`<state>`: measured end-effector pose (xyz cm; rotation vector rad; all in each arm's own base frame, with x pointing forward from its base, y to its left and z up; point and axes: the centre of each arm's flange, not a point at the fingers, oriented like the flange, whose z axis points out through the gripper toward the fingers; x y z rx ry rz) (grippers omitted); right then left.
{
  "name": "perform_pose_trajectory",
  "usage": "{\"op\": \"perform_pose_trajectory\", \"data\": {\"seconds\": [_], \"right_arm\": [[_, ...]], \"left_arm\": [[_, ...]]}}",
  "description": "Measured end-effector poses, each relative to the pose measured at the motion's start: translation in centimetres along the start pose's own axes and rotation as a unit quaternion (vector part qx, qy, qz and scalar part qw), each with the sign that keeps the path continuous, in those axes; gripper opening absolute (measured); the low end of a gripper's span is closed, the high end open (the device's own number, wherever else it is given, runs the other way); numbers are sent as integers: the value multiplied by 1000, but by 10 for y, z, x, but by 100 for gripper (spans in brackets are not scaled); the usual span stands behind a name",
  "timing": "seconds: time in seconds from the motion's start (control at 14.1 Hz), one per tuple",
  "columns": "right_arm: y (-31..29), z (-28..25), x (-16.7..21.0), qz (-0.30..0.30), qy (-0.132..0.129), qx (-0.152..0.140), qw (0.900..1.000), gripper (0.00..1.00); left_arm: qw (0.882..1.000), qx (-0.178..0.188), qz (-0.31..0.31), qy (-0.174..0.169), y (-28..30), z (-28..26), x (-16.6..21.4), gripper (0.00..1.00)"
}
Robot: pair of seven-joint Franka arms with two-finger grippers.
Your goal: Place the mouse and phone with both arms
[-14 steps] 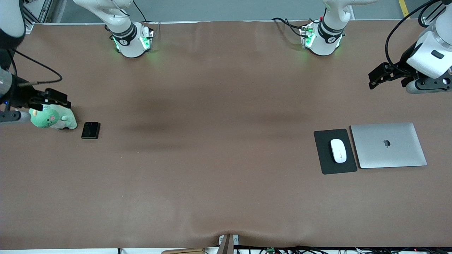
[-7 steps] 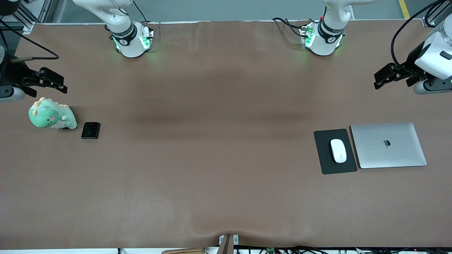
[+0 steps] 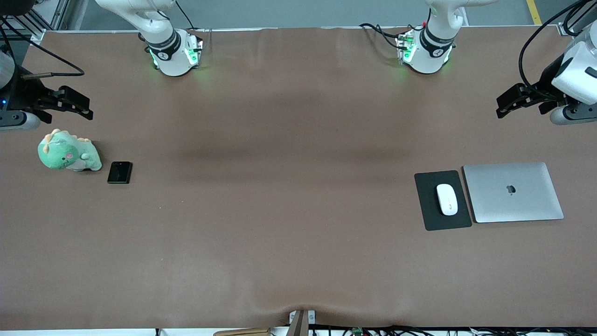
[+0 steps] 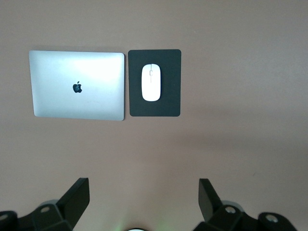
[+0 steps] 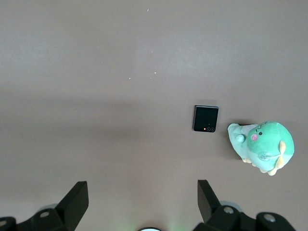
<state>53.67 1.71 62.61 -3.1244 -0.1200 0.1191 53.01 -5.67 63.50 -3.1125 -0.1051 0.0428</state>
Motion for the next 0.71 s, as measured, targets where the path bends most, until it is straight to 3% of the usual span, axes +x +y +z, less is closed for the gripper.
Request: {"op": "perform_pose_trajectory", "data": {"seconds": [0.71], "right_arm": [[-1, 0, 0, 0, -1, 0, 1000, 100]], "left_arm": [[1000, -1, 3, 8, 2, -7, 0, 100]]}}
